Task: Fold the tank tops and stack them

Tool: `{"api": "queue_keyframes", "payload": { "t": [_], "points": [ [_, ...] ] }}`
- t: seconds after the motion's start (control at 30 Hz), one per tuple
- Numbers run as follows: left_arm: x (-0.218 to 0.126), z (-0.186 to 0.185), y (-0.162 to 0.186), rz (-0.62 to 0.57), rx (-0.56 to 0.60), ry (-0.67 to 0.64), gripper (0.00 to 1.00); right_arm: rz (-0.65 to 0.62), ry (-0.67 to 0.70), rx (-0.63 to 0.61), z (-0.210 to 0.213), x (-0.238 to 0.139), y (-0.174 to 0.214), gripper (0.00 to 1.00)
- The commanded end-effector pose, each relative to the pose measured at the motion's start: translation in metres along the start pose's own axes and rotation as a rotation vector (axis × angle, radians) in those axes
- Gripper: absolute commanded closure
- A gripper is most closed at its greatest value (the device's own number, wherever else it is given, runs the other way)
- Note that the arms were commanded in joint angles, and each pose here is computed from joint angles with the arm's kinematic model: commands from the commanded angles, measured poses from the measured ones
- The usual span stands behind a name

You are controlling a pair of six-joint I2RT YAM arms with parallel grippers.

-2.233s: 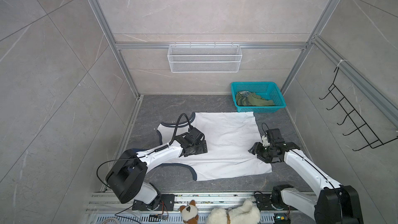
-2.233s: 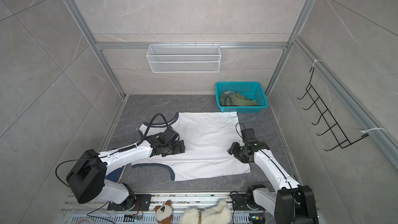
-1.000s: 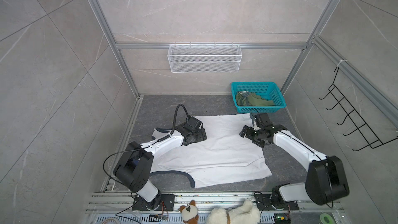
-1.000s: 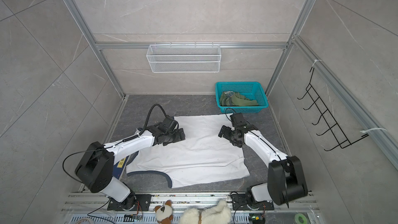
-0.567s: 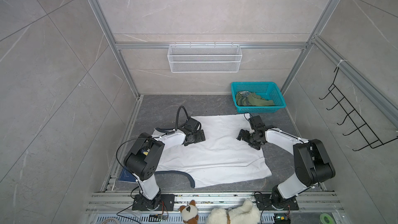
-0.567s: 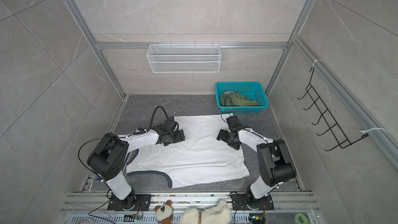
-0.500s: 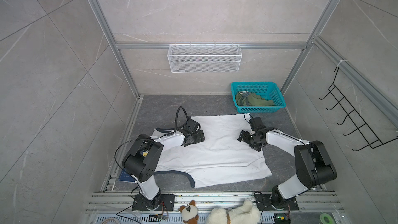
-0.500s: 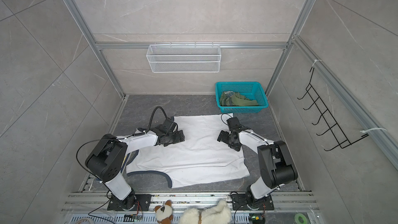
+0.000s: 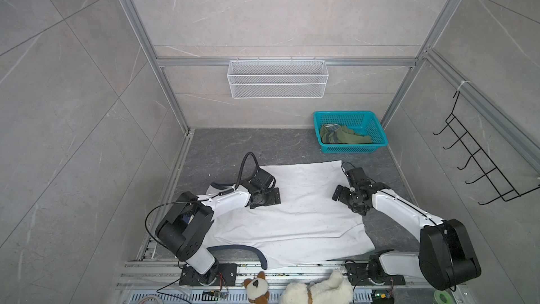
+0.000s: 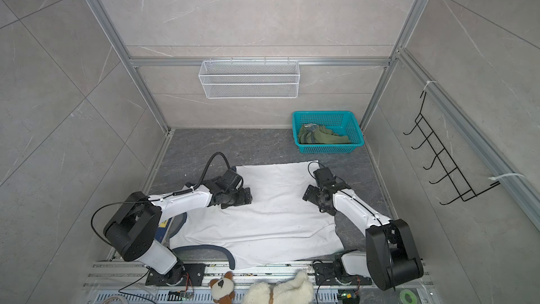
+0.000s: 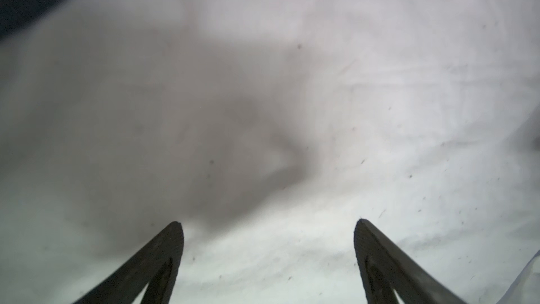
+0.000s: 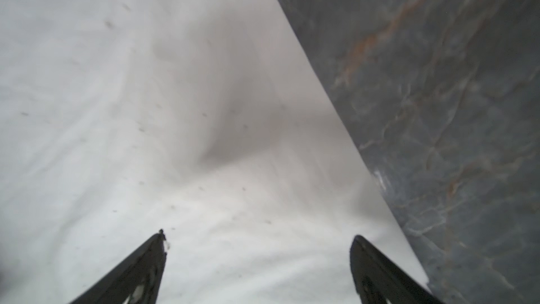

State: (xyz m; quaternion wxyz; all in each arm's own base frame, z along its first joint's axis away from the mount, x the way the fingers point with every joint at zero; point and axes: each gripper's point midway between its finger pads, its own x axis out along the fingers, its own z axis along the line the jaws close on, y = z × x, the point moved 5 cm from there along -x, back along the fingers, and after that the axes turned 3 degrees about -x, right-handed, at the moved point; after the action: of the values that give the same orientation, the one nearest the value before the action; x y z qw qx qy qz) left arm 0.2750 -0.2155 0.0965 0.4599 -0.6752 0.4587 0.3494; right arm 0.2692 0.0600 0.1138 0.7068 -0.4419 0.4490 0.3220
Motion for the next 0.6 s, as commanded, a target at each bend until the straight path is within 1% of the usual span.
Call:
{"api": "queue_keyframes", "payload": {
  "t": [0.0, 0.1, 0.2, 0.27, 0.43, 0.57],
  "points": [
    [-0.014, -0.007, -0.055, -0.082, 0.018, -0.003, 0.08, -0.126, -0.083, -0.06, 0.019, -0.017, -0.05, 0.01],
    [-0.006, -0.004, -0.091, -0.108, 0.022, -0.035, 0.13, -0.144, -0.133, -0.063, 0.027, -0.009, -0.083, 0.03],
    [0.011, 0.001, -0.115, -0.105, 0.021, -0.056, 0.16, -0.129, -0.177, -0.043, 0.031, 0.01, -0.108, 0.05],
    [0.02, 0.001, -0.127, -0.104, 0.035, -0.075, 0.19, -0.124, -0.182, -0.029, 0.031, 0.022, -0.121, 0.07],
    [0.041, 0.011, -0.149, -0.116, 0.062, -0.148, 0.23, -0.138, -0.169, -0.016, 0.028, 0.048, -0.143, 0.11],
    [0.05, 0.026, -0.155, -0.112, 0.056, -0.186, 0.25, -0.124, -0.166, -0.01, 0.028, 0.066, -0.152, 0.14]
  ]
}}
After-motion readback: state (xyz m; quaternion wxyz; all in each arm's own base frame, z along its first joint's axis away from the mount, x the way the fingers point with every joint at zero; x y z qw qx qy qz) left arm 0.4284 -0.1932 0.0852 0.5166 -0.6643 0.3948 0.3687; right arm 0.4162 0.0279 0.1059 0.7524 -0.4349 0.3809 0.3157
